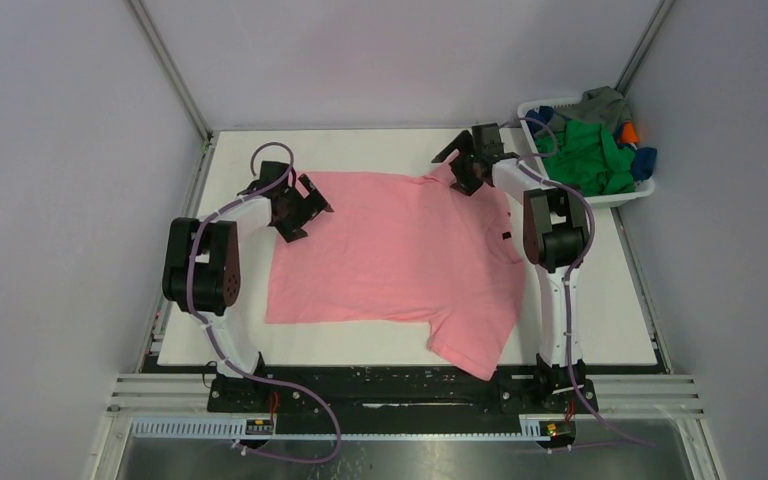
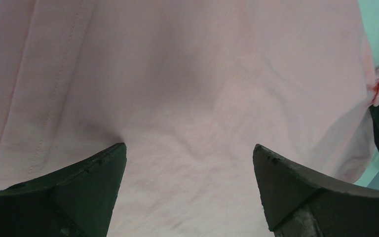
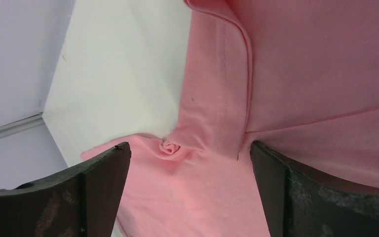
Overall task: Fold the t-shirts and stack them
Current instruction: Flatten out the tshirt
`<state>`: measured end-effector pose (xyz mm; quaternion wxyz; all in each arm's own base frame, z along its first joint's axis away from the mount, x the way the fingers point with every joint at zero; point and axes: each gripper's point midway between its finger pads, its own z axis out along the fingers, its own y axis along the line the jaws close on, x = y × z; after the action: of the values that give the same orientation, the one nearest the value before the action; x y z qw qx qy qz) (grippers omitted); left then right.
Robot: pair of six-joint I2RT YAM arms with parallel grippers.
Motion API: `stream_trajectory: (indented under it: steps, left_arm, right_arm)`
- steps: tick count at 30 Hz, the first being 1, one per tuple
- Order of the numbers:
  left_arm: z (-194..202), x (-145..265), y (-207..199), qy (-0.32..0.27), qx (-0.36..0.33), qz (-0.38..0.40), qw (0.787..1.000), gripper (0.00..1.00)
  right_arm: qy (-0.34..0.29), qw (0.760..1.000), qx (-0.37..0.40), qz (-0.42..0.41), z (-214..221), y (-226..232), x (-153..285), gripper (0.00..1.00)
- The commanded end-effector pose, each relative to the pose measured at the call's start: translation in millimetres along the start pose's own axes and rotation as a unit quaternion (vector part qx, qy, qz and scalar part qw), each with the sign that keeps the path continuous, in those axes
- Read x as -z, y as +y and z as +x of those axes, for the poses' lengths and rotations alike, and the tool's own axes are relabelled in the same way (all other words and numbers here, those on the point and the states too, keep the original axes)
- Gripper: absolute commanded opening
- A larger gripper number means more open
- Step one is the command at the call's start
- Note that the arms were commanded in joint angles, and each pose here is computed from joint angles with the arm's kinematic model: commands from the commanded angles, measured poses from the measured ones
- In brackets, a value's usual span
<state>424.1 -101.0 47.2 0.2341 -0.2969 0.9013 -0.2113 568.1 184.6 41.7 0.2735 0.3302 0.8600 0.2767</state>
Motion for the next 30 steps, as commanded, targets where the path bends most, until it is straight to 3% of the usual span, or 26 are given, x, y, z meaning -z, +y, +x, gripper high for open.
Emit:
stream_trajectory:
  steps: [1,10,17,25,30]
  left_arm:
    - [-4,-4,8,-0.005,0.001,-0.018,1.0,0.99]
    - [5,-3,31,0.014,0.002,-0.077,0.997,0.99]
    - [9,2,38,0.025,0.001,-0.096,0.995,0.99]
    - [32,18,50,0.057,0.006,-0.108,0.993,0.99]
    - [54,30,62,0.075,0.01,-0.106,0.991,0.99]
  right_arm:
    - [-0.015,0.999,-0.021,-0.047,-10,28,-13,0.99]
    - [-0.006,0.996,-0.03,-0.083,-13,52,-23,0.99]
    - [0.011,0.998,0.004,-0.057,-7,46,-20,0.99]
    - [0.092,0.994,0.008,0.061,65,-57,38,0.99]
    - [0.098,0.987,0.021,0.126,98,-115,101,0.99]
